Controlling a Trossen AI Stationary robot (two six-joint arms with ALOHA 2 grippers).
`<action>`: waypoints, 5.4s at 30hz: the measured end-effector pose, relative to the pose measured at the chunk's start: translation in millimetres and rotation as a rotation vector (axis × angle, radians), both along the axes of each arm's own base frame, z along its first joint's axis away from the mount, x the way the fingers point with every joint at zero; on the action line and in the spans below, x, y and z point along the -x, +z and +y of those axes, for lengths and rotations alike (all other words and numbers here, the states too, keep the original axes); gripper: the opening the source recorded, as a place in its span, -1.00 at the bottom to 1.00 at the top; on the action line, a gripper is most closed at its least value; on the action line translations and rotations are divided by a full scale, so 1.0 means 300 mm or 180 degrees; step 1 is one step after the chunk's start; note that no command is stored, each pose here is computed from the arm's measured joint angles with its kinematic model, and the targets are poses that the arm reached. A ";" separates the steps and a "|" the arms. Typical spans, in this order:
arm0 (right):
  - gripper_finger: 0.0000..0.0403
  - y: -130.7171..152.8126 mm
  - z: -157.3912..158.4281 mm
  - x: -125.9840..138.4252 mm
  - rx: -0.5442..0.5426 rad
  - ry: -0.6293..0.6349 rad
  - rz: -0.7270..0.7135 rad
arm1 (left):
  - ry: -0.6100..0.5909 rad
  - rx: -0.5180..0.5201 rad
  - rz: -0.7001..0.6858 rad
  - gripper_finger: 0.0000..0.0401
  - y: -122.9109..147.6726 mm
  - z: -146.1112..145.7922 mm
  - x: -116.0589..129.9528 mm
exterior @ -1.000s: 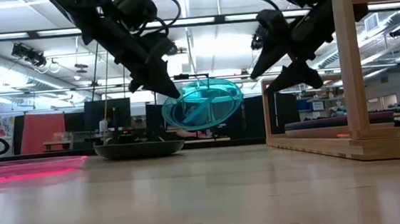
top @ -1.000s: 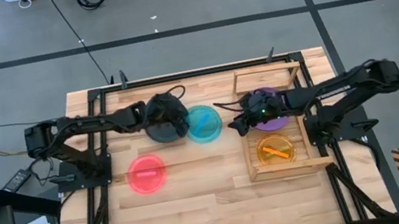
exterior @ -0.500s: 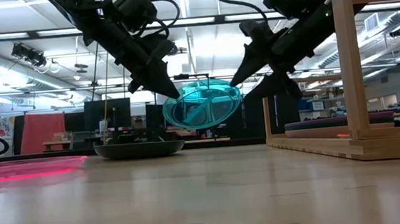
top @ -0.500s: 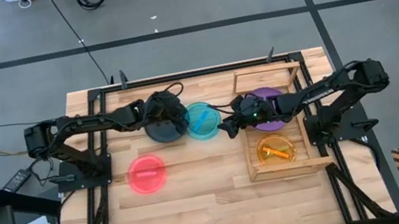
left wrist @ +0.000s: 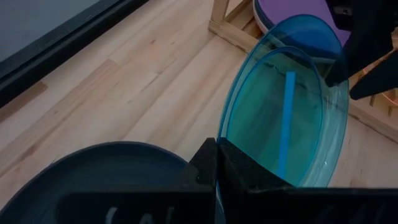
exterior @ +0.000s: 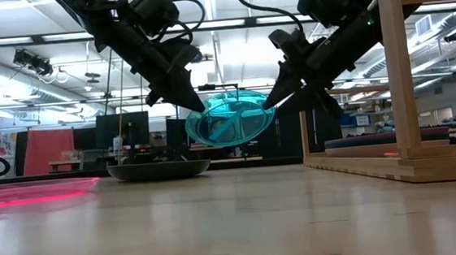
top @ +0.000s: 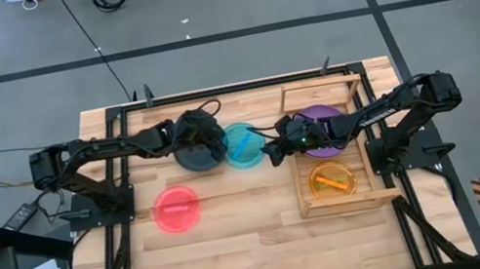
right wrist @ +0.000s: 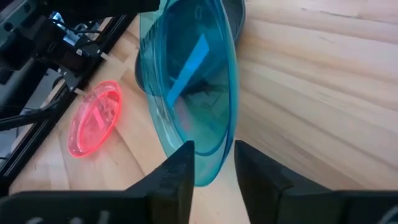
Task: Place and stack plates onto a shelf
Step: Stack the light blue plate on top of the orange plate on the shelf
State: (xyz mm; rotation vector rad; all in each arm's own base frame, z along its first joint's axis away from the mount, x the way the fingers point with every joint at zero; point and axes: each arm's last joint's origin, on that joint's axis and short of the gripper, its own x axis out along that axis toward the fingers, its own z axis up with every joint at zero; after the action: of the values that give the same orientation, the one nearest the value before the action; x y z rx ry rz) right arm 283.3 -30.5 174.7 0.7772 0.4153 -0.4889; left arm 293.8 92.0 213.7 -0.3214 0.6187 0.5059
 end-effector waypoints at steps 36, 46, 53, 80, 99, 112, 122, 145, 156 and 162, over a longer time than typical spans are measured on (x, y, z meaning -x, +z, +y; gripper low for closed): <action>-0.96 -0.001 -0.013 0.004 0.0139 -0.0201 0.0038 | -0.0016 0.0007 -0.0007 -0.47 0.001 -0.003 -0.001; -0.96 -0.005 -0.104 0.024 0.0204 -0.0457 0.0137 | -0.0094 0.0001 0.0002 -0.37 0.000 -0.025 -0.007; -0.96 0.024 -0.152 0.046 0.0272 -0.0599 0.0073 | -0.0094 0.0007 0.0000 -0.37 0.000 -0.026 -0.008; -0.96 0.256 -0.051 0.414 -0.0542 0.0091 0.0284 | -0.0093 0.0010 0.0006 -0.37 0.000 -0.027 -0.007; -0.95 0.199 0.080 0.587 -0.1580 0.0885 0.1528 | -0.0093 0.0024 0.0055 -0.37 -0.004 -0.028 -0.004; -0.95 0.198 0.128 0.588 -0.1549 0.1161 0.1656 | -0.0093 0.0025 0.0057 -0.37 -0.004 -0.028 -0.004; -0.95 0.184 0.163 0.573 -0.1603 0.1256 0.1892 | -0.0094 0.0024 0.0057 -0.37 -0.004 -0.028 -0.004; -0.94 0.136 0.170 0.532 -0.1120 0.0941 0.2386 | -0.0101 0.0014 0.0063 -0.37 -0.004 -0.027 -0.004; -0.82 0.132 0.162 0.542 -0.0944 0.0780 0.2499 | -0.0107 0.0008 0.0064 -0.37 -0.004 -0.027 -0.004; -0.80 0.132 0.161 0.543 -0.0920 0.0760 0.2509 | -0.0106 0.0007 0.0065 -0.37 -0.004 -0.027 -0.004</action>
State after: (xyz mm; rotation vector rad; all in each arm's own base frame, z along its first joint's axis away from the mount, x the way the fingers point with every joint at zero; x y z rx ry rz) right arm 120.4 17.8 214.1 0.7766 1.3190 -0.5034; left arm 295.0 83.8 212.4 -0.3079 0.6436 0.4770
